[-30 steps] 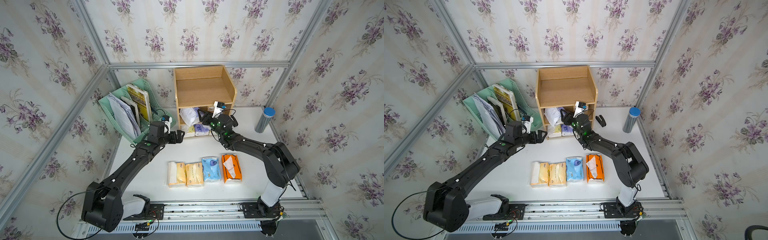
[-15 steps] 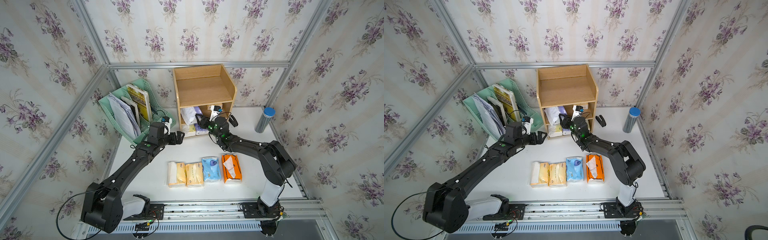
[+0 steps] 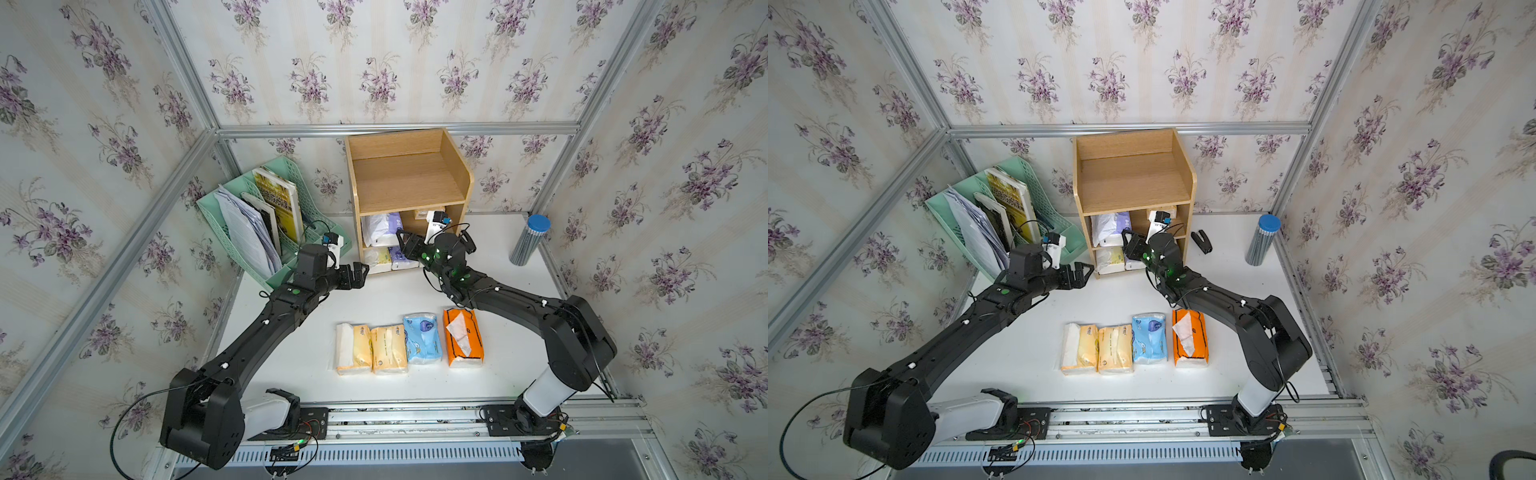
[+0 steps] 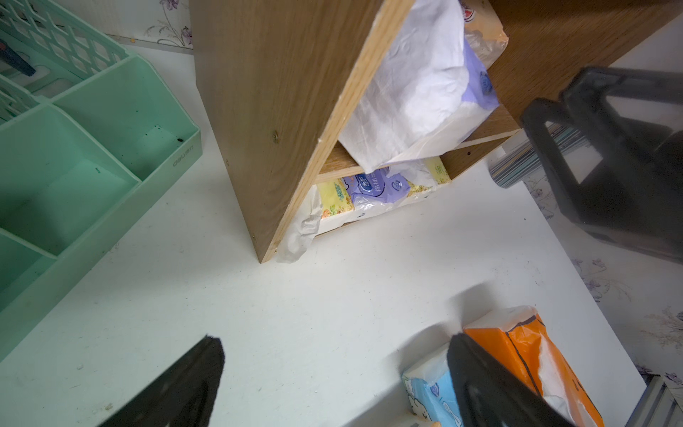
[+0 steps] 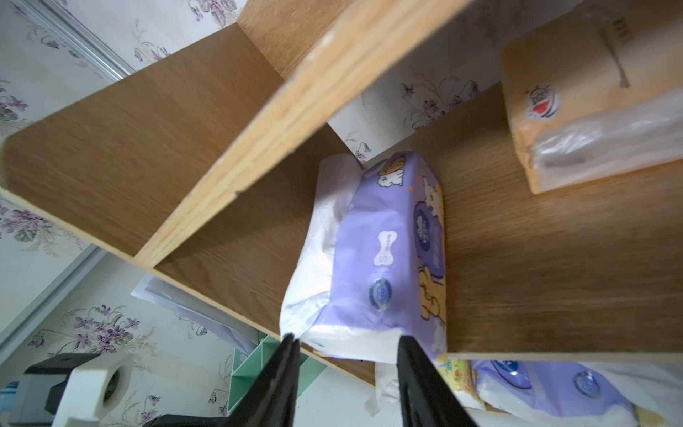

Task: Remove the tissue boxes from the shelf
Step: Pick up a box of tissues from the shelf.

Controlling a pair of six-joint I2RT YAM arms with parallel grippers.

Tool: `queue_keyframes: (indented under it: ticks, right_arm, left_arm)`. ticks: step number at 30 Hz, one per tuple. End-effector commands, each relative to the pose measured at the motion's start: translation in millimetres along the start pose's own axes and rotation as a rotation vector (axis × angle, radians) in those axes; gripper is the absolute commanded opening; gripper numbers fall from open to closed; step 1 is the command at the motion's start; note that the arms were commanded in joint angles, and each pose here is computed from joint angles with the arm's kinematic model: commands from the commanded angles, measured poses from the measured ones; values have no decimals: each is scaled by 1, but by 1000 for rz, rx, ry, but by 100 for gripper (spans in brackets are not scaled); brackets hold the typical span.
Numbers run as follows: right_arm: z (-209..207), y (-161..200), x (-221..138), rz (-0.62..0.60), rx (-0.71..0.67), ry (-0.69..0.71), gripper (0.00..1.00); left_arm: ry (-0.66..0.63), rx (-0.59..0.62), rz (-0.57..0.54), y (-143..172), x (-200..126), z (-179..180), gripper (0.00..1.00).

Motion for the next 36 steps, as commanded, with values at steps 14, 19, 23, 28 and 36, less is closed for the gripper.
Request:
queue_keyframes:
  ticks: [14, 19, 23, 28, 36]
  right_arm:
    - [-3, 14, 46, 83, 25, -39, 53]
    - [-4, 15, 42, 76, 34, -44, 42]
    - [-2, 9, 32, 66, 23, -38, 24]
    - [5, 0, 16, 64, 10, -50, 6]
    - [5, 0, -17, 88, -23, -38, 0]
  left_arm:
    - [3, 2, -6, 1, -3, -1, 99]
    - [-2, 6, -3, 0, -6, -1, 99]
    - [-4, 4, -5, 0, -10, -2, 99]
    - [-17, 1, -10, -1, -19, -2, 99]
    - [-57, -16, -19, 3, -41, -1, 99]
Point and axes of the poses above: each gripper's point midway between its finger pads, its own x axis out along the fingers, its own z axis along the line the jaws close on, y = z × x, the point moved 5 cm from there along -x, back along the fingers, and after that the axes turned 5 degrees about -x, right-handed, at the moved point
